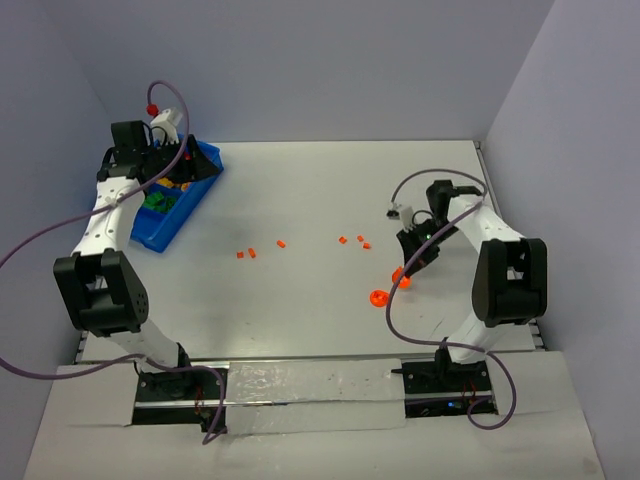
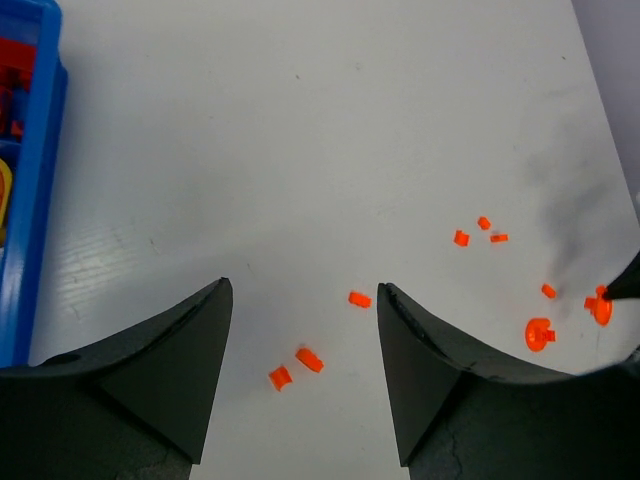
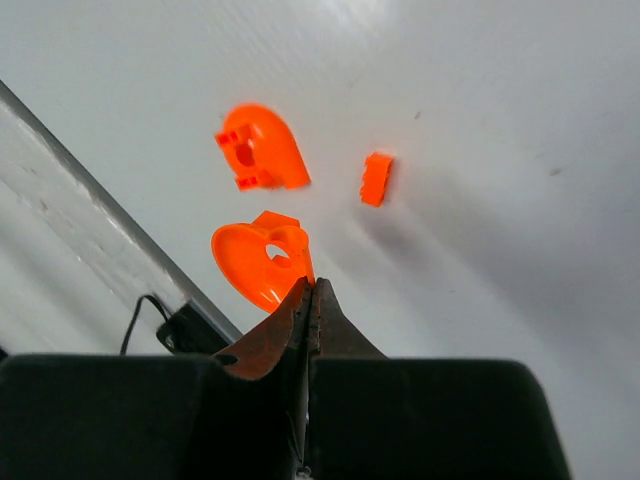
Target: Sort the legos into containers by color
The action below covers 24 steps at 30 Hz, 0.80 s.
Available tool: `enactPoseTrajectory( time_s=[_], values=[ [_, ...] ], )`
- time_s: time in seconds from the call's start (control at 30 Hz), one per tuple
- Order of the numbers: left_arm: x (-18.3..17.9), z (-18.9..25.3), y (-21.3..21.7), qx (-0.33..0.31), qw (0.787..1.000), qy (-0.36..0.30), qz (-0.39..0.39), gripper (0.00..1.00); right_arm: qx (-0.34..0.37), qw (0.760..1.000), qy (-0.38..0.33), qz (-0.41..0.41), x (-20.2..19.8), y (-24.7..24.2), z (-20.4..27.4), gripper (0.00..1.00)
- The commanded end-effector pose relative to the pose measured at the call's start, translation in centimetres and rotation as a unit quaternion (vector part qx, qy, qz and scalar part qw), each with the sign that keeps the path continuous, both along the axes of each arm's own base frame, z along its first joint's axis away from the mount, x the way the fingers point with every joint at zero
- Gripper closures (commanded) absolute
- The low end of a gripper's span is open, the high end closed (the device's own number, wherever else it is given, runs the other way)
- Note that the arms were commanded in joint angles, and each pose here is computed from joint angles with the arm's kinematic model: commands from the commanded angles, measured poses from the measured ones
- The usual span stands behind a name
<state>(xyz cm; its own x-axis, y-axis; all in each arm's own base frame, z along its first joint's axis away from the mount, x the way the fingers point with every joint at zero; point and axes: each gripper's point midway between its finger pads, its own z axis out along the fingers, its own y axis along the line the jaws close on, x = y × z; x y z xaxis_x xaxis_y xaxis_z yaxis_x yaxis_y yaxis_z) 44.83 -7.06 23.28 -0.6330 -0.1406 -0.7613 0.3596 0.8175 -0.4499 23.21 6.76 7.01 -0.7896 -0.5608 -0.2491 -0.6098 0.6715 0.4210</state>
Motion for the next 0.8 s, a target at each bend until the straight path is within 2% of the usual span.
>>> enactPoseTrajectory(
  time_s=[0.0, 0.13, 0.2, 0.27, 0.4, 0.53, 0.77],
  values=[
    [-2.9, 3.8, -1.8, -0.025, 0.997, -0.049, -0.057, 0.30, 0.050, 0.996, -0.078, -0.019, 3.3, 1.8, 5.7, 1.00],
    [-6.1, 2.7, -4.2, -0.076, 0.991, -0.030, -0.103, 0.25, 0.084, 0.985, -0.145, -0.031, 7.0, 5.3, 8.8, 1.00],
    [-7.3, 2.2, -5.4, -0.084, 0.989, -0.027, -0.117, 0.20, 0.105, 0.981, -0.158, -0.030, 8.1, 7.6, 9.7, 1.00],
    [-8.6, 1.9, -7.0, -0.087, 0.987, -0.030, -0.134, 0.19, 0.130, 0.977, -0.169, -0.024, 9.0, 10.8, 10.5, 1.00],
    [-10.5, 0.6, -10.4, -0.094, 0.983, -0.009, -0.155, 0.19, 0.146, 0.968, -0.202, -0.026, 10.8, 15.1, 12.0, 1.00],
    [-11.8, -1.1, -13.6, -0.092, 0.981, 0.011, -0.169, 0.25, 0.143, 0.966, -0.211, -0.045, 12.2, 17.8, 12.4, 1.00],
    [-11.2, -2.7, -16.5, -0.070, 0.985, 0.025, -0.155, 0.27, 0.123, 0.969, -0.209, -0.047, 11.8, 21.8, 12.1, 1.00]
  ],
)
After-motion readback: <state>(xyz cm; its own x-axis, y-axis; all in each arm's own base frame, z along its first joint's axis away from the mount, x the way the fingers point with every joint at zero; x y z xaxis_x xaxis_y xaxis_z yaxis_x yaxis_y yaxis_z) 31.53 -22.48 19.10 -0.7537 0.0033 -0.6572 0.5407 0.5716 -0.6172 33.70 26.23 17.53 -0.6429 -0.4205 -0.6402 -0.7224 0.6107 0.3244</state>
